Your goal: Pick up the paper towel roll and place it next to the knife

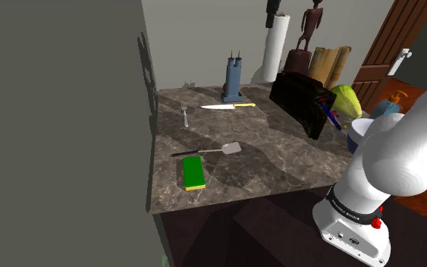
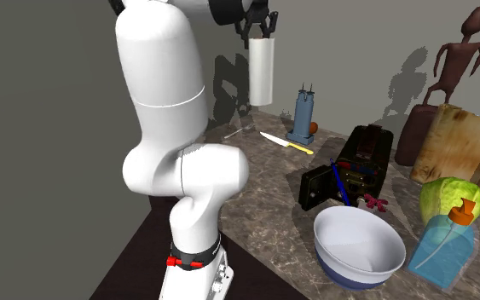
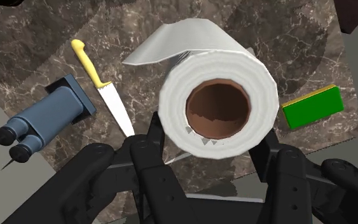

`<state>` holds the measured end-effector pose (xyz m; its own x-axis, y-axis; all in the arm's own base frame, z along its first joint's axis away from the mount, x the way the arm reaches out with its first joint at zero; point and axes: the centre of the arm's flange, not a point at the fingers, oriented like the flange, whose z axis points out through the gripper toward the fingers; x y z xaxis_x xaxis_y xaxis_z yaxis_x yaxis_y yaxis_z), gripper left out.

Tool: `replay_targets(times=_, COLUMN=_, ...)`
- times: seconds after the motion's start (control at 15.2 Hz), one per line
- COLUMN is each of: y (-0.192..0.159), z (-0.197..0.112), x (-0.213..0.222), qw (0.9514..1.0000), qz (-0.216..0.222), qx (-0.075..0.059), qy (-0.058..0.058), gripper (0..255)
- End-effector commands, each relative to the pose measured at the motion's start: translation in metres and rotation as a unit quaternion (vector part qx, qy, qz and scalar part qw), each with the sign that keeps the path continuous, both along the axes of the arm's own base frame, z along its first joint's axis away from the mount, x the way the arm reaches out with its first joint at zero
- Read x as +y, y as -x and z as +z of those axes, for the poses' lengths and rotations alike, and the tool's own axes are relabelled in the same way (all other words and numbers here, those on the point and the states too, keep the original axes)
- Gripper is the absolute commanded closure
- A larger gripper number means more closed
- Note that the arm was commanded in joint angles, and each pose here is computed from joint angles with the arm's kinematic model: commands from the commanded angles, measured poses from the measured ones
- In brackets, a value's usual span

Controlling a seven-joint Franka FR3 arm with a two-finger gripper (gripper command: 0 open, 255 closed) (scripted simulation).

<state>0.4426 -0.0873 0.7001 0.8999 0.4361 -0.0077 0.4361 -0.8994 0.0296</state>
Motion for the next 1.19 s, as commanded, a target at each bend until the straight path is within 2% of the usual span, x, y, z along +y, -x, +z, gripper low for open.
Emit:
replay_targets(times=0.0, y=-0.026, z=0.0, x=0.008, qw=1.0, qz=0.0, qx=0.0, qy=0.0, gripper=255)
replay_targets(times=0.59, y=-0.143, z=0.0, x=0.027, qw=1.0, qz=0.0, qx=0.0, qy=0.0, gripper=255)
replay_targets(times=1.12, y=-0.147, z=-0.037, x=0.027, qw=1.0, qz=0.0, qx=0.0, qy=0.0, gripper=255)
